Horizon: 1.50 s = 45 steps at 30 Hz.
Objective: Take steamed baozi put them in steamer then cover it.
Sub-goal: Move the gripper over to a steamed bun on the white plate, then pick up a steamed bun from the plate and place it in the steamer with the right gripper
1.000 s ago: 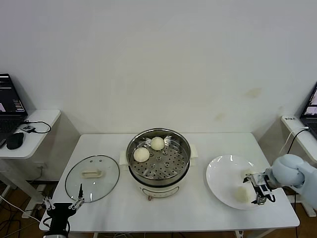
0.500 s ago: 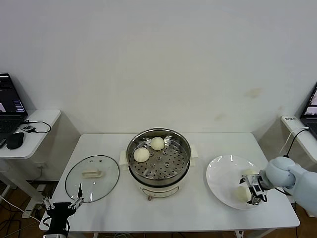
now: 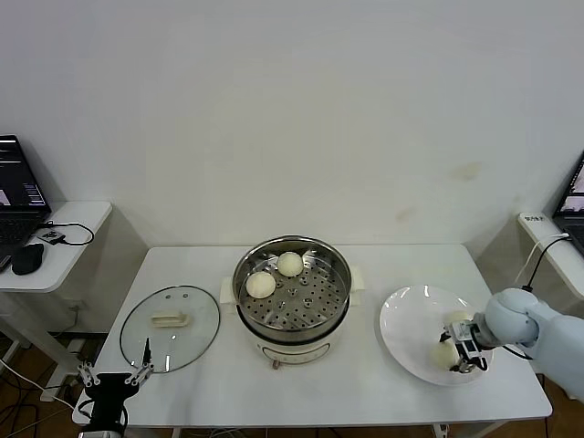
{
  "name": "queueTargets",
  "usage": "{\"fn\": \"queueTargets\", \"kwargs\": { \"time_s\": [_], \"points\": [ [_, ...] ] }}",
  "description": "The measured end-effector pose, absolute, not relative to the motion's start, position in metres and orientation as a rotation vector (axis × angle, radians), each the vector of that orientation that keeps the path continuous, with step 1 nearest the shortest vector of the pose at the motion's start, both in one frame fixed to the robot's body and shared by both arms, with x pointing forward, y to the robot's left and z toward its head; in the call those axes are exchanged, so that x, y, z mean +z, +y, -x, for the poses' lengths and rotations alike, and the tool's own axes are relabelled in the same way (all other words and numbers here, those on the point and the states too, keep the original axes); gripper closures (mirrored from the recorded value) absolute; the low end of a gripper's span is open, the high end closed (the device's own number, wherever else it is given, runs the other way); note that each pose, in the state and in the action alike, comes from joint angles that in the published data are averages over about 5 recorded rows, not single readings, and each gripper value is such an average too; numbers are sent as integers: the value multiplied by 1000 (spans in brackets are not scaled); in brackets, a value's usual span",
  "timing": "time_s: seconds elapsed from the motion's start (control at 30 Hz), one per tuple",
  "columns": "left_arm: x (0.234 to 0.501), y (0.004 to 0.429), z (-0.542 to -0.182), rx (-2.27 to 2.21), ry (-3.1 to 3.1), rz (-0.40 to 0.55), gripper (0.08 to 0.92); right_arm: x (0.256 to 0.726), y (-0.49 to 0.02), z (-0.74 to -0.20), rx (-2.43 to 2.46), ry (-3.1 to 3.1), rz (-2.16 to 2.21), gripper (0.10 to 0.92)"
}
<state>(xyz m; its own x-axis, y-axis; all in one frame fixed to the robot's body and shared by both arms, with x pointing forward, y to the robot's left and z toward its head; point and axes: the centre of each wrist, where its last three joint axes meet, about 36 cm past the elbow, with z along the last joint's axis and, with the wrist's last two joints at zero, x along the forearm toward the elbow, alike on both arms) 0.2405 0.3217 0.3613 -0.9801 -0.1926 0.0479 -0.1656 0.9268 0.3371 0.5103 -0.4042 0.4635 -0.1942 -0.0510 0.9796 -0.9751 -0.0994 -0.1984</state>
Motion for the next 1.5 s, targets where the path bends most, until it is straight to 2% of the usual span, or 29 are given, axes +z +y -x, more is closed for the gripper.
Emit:
{"fn": "queueTargets", "kwargs": {
  "time_s": [0.27,0.53,0.77,0.97,1.2,1.5],
  "points": [
    [362,322,-241,-516,-3008,-280,177,503,-402,-524,1443,-1372,-1213,386],
    [364,321,-243,-515,-3017,-275,177,569,-384,-550,1505,-1466,-1212,386],
    [367,320,-243,-510,-3025,-274,177,632,-350,-573,1591,-1549,-1242,386],
    [367,323,-243,-509,-3023,-288,177,677,-301,-588,1680,-1583,-1310,386],
    [368,324,-242,-499,-3023,-304,177,691,-231,-595,1760,-1548,-1456,386],
    [370,326,-241,-498,-3025,-321,177,669,-155,-598,1814,-1421,-1656,386]
  ]
}}
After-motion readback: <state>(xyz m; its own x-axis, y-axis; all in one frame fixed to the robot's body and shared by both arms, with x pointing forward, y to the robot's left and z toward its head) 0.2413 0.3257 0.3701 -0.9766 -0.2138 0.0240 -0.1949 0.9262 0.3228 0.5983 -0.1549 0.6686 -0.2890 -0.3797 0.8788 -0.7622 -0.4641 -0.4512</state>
